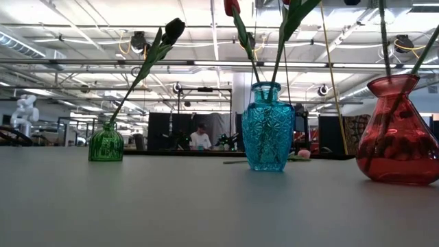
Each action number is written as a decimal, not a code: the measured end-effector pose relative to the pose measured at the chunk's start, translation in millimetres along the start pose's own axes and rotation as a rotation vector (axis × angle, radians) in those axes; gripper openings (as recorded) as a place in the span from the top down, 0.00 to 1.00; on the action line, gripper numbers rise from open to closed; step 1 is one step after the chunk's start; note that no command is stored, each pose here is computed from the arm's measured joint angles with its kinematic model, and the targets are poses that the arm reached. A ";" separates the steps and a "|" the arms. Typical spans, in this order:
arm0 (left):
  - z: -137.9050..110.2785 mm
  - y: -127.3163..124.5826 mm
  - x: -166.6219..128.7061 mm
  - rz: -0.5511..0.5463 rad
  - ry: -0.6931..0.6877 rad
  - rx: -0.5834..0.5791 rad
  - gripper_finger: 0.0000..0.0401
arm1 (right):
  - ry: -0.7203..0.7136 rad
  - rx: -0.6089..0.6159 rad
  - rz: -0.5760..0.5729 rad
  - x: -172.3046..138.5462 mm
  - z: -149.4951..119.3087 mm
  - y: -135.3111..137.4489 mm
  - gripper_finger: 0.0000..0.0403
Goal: Sort flowers into vase by color
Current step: Put the bottom pink tulip into the red vase, then put the pink tulip into the red vase
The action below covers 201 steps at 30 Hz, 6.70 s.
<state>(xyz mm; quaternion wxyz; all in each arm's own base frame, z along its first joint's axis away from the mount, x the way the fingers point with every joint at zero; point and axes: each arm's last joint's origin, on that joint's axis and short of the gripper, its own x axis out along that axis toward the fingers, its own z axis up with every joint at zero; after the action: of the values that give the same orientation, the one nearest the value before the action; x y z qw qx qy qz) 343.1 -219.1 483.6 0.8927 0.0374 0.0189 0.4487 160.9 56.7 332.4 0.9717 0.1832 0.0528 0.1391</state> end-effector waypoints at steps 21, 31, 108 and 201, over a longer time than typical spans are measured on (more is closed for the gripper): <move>0.9 -0.1 -20.4 -0.050 -0.004 -0.005 0.73 | -0.002 0.016 0.016 2.2 -9.1 -0.5 1.00; 7.9 7.3 -33.0 -0.085 -0.007 -0.047 0.73 | -0.005 0.017 0.021 2.3 -8.8 -0.2 1.00; 7.7 7.4 -32.0 -0.080 -0.005 -0.040 0.73 | 0.156 -0.007 0.065 5.3 -23.6 0.3 0.36; 8.6 224.9 182.0 -0.328 0.380 -0.231 0.73 | -0.263 0.408 -0.416 -35.4 2.8 -23.9 0.36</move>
<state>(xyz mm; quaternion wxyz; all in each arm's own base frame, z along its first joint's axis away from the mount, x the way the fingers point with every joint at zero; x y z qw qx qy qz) 272.5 60.1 511.0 0.9322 -0.1531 0.1408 0.2961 133.5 24.1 327.9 0.9210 0.3762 -0.0102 -0.1009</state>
